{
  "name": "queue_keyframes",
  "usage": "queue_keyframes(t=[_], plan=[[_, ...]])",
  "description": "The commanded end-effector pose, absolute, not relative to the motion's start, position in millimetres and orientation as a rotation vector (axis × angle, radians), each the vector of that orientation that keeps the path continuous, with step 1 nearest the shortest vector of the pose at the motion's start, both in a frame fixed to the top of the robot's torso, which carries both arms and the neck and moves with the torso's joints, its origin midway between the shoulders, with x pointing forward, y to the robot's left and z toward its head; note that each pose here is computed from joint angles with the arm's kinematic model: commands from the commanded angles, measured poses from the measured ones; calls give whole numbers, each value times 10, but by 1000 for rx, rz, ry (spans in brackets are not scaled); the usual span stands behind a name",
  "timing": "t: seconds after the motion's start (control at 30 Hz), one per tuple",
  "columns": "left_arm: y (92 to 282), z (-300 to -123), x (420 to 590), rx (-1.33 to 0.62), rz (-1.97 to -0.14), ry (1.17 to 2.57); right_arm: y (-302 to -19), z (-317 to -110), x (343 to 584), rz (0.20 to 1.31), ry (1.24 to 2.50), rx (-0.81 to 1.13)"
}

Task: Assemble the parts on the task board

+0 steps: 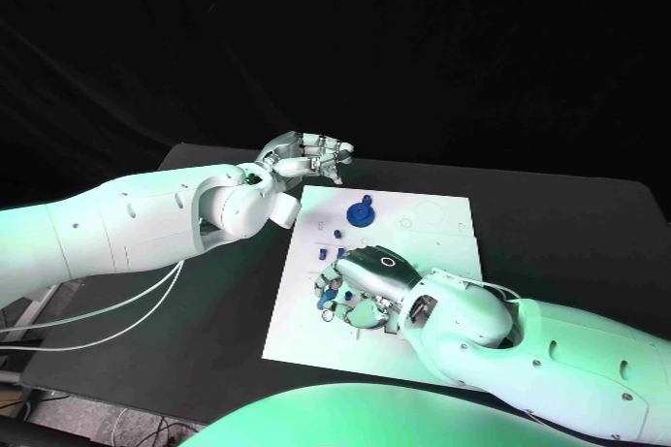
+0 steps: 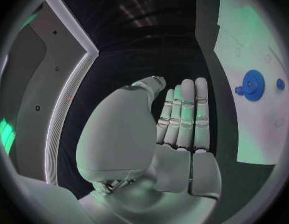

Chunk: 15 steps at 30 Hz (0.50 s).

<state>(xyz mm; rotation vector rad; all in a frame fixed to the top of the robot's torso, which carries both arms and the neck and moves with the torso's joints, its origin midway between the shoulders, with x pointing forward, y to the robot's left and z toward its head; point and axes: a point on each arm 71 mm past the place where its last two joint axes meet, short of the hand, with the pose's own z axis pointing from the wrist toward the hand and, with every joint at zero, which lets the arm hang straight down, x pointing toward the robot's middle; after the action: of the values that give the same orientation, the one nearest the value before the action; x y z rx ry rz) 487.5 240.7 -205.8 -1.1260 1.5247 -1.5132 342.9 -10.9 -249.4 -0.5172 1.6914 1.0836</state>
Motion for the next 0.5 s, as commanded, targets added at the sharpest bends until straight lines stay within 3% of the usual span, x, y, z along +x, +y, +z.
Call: queue_keyframes(t=[0.03, 0.5], plan=[[2379, -2045, 4872, -1124, -1539, 1528, -94, -2546, 3417, 1081, 1703, -565], [2379, -2045, 4873, -1124, -1539, 1528, -133, -2670, 3440, 1028, 1767, -614]])
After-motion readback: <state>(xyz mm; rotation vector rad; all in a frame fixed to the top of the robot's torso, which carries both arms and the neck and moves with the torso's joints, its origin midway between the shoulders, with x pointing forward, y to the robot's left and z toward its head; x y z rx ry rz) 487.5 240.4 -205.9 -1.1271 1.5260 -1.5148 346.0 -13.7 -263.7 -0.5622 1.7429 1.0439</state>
